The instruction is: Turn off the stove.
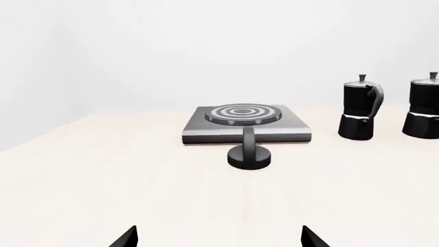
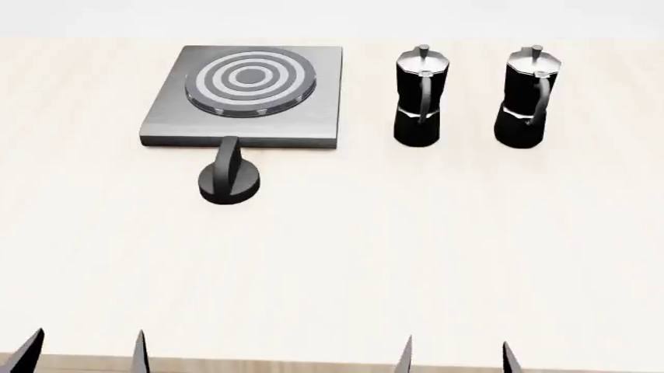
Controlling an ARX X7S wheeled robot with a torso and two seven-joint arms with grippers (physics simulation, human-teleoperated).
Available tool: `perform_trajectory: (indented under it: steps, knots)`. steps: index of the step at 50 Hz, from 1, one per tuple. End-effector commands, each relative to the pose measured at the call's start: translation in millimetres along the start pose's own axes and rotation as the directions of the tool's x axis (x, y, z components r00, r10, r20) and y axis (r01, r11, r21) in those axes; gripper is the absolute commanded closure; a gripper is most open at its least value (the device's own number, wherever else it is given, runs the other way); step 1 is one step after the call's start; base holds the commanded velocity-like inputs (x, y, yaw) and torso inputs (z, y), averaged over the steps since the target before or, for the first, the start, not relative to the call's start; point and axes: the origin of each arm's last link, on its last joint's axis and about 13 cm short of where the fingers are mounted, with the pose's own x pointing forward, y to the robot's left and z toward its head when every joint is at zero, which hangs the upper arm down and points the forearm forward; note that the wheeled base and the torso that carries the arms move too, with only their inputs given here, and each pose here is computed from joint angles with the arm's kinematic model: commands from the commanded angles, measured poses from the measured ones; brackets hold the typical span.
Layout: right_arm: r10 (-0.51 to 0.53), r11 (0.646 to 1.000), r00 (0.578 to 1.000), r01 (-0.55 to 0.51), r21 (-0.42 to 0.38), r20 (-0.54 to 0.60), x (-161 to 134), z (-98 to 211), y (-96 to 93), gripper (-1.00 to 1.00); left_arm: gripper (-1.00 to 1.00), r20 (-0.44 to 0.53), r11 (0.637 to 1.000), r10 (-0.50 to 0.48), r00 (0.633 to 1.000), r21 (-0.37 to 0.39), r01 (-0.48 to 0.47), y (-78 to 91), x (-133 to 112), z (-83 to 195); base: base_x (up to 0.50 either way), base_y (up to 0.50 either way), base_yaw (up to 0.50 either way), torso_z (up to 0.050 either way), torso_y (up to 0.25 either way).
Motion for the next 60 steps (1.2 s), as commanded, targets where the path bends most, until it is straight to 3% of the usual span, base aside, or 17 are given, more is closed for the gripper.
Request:
perform_trajectory:
  steps: [1, 12, 14, 31, 33, 60]
  knots:
    - [-0.014, 1.000, 0.998, 0.013, 0.013, 0.058, -3, 13, -2.7, -1.00, -1.00, 0.079, 1.000, -0.005, 0.997, -0.007, 0.006, 1.4, -6, 19, 0.00, 0.00, 0.00, 0.000, 0.000]
    - [-0.014, 1.000, 0.989, 0.014, 0.004, 0.150, -10, 29, -2.6, -1.00, -1.00, 0.142, 1.000, -0.008, 0.990, -0.014, 0.010, 2.0, -14, 36, 0.00, 0.00, 0.00, 0.000, 0.000]
    - [-0.010, 1.000, 0.988, 0.009, 0.007, 0.156, -10, 30, -2.5, -1.00, -1.00, 0.134, 0.998, -0.020, 0.991, -0.049, 0.027, 2.0, -16, 40, 0.00, 0.00, 0.00, 0.000, 0.000]
    - [-0.013, 1.000, 0.972, 0.009, 0.019, 0.235, -19, 48, -2.4, -1.00, -1.00, 0.224, 1.000, -0.023, 0.974, -0.003, 0.024, 1.8, -29, 61, 0.00, 0.00, 0.00, 0.000, 0.000]
    - [-0.018, 1.000, 0.966, 0.021, -0.008, 0.260, -20, 49, -2.0, -1.00, -1.00, 0.227, 1.000, -0.026, 0.974, -0.001, 0.027, 1.6, -29, 62, 0.00, 0.00, 0.00, 0.000, 0.000]
    - [0.002, 1.000, 0.966, -0.004, 0.007, 0.259, -22, 50, -2.0, -1.00, -1.00, 0.228, 0.999, -0.034, 0.973, -0.005, 0.036, 0.4, -31, 63, 0.05, 0.00, 0.00, 0.000, 0.000]
